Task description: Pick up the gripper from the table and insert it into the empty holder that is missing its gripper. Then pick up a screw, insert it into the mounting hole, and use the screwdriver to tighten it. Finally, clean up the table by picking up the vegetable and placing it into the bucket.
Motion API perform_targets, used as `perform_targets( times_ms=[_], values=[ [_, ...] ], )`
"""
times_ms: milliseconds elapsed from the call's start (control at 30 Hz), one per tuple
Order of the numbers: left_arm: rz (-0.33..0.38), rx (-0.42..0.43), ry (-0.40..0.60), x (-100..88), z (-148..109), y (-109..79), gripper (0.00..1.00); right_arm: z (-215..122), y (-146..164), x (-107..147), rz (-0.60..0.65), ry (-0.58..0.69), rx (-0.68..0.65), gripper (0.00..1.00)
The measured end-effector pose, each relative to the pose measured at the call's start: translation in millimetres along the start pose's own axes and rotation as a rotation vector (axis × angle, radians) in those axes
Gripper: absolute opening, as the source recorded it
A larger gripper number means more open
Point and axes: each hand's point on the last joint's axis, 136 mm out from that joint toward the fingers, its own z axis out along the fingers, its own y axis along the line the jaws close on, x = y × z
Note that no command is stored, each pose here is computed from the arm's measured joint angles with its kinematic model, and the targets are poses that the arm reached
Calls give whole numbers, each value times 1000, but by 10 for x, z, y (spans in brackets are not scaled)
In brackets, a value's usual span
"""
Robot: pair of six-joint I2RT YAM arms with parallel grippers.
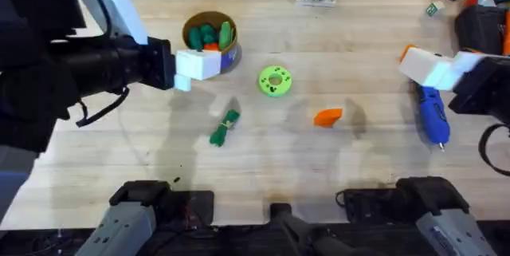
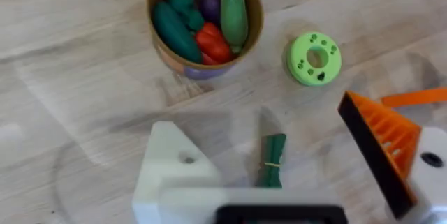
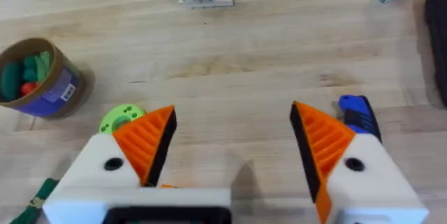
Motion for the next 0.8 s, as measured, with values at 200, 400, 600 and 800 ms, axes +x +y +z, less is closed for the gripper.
perform_targets(
  times_ms=[200, 400, 600, 800],
  values=[
    [57, 89, 131, 235, 214, -253, 989, 0, 0, -3, -4, -1, 0, 991],
    [210, 160, 356, 769, 564, -618, 987, 0, 0, 1, -4, 0, 0, 991],
    [329, 141, 489, 1105, 663, -730, 704, 0, 0, 2, -4, 1, 0, 991],
    [360, 112, 484, 1090, 709, -702, 14, 0, 0, 2, -4, 1, 0, 991]
  ],
)
